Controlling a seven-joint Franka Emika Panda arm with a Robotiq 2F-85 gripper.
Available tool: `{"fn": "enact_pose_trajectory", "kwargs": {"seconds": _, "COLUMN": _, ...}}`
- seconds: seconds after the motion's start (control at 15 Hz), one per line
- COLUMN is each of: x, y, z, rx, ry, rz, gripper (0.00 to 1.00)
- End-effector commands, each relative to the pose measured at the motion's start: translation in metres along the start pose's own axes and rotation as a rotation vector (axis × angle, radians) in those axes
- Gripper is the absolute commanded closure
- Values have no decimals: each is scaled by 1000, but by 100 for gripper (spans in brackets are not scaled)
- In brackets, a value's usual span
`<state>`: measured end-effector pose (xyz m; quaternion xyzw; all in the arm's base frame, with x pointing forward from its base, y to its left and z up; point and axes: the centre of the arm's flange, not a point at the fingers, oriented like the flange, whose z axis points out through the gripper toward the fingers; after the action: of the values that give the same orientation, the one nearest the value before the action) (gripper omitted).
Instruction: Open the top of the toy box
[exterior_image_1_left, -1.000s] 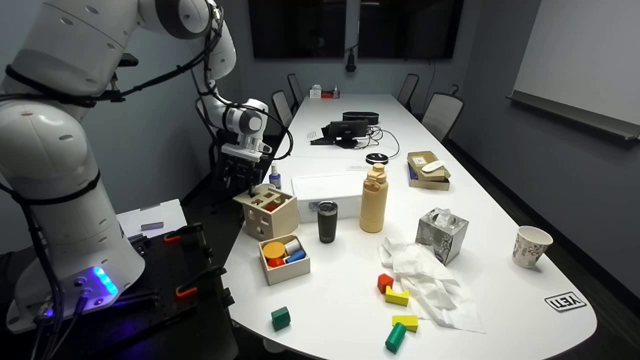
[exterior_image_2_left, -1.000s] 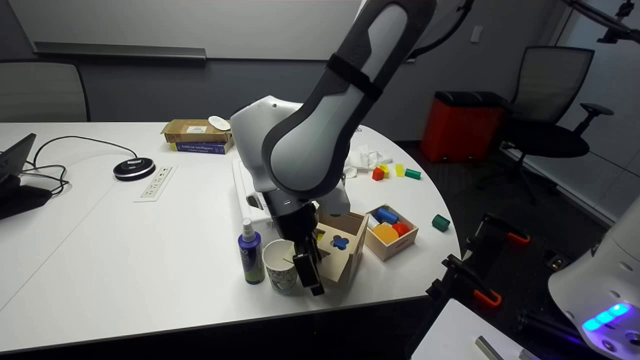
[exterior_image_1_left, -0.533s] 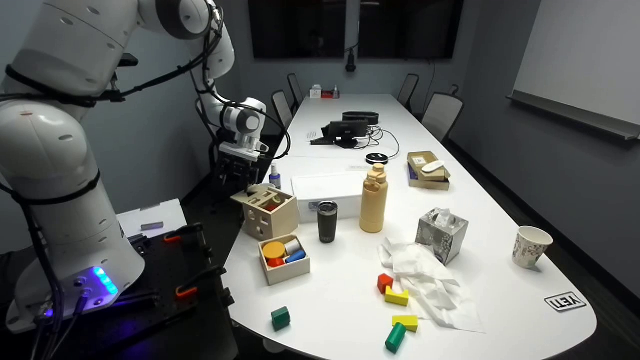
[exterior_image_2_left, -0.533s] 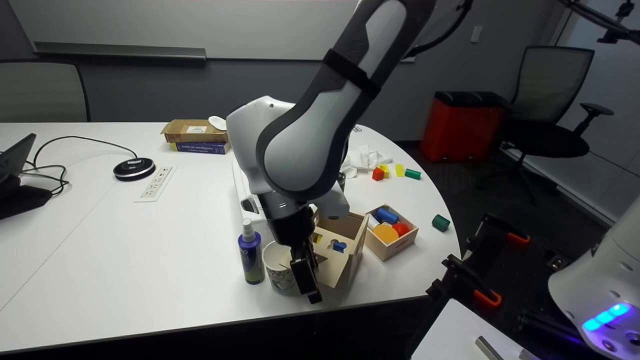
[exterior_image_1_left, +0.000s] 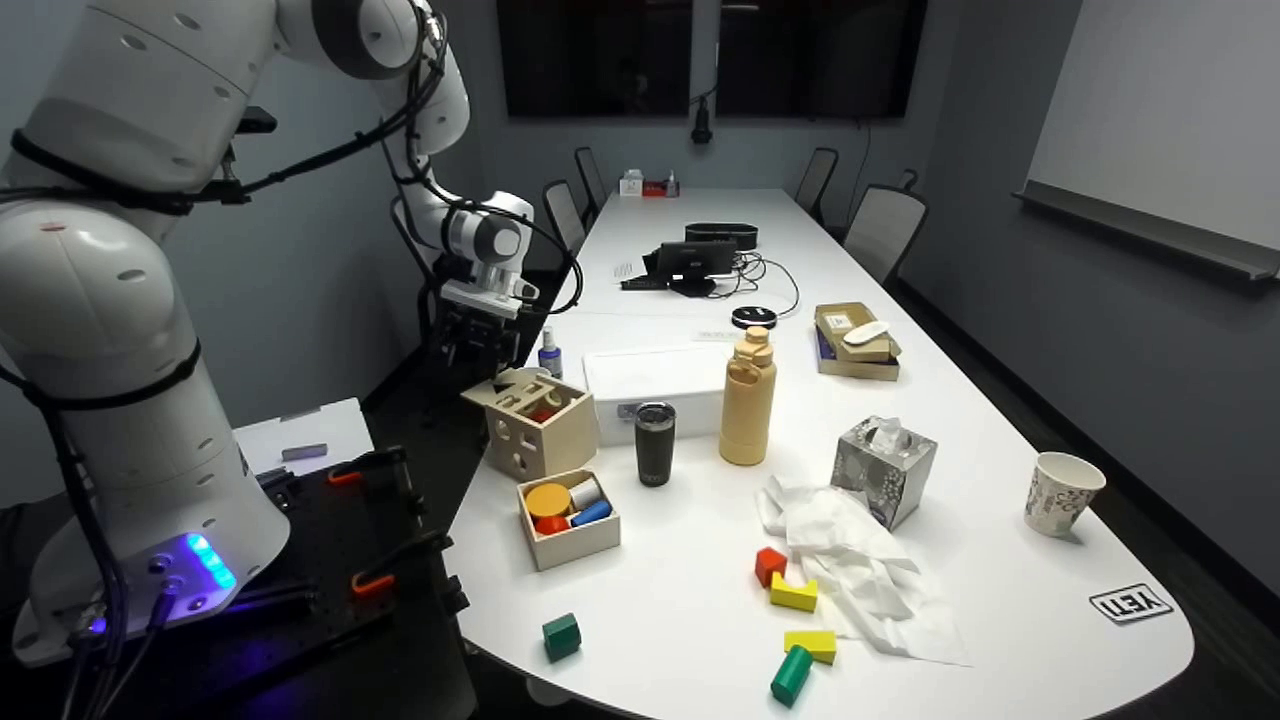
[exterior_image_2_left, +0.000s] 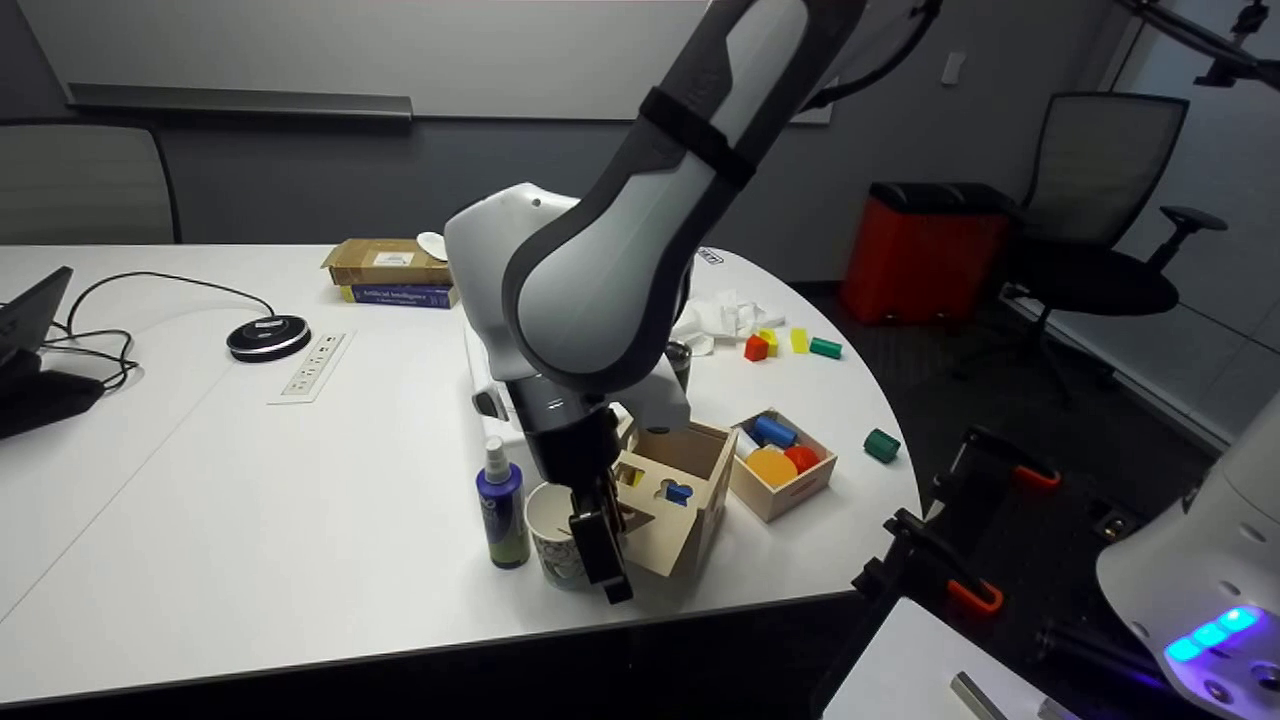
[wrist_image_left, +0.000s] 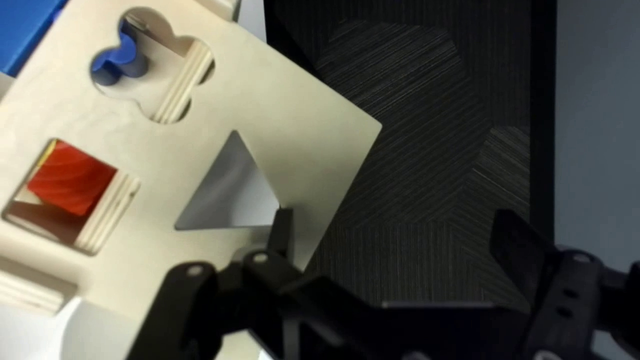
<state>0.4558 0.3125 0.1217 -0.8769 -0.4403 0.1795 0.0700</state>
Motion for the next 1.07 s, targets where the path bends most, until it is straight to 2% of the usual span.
{"fn": "enact_pose_trajectory", "kwargs": {"seconds": 0.0, "x": 1, "y": 3, "z": -27, "rx": -18, "ry": -5, "rz": 9, "gripper": 0}}
{"fn": "enact_pose_trajectory", "kwargs": {"seconds": 0.47, "x": -12, "y": 12, "z": -85, "rx": -153, "ry": -42, "rz": 104, "gripper": 0}}
{"fn": "enact_pose_trajectory", "kwargs": {"seconds": 1.0, "x": -35, "y": 6, "z": -143, "rx": -165, "ry": -14, "rz": 172, "gripper": 0}}
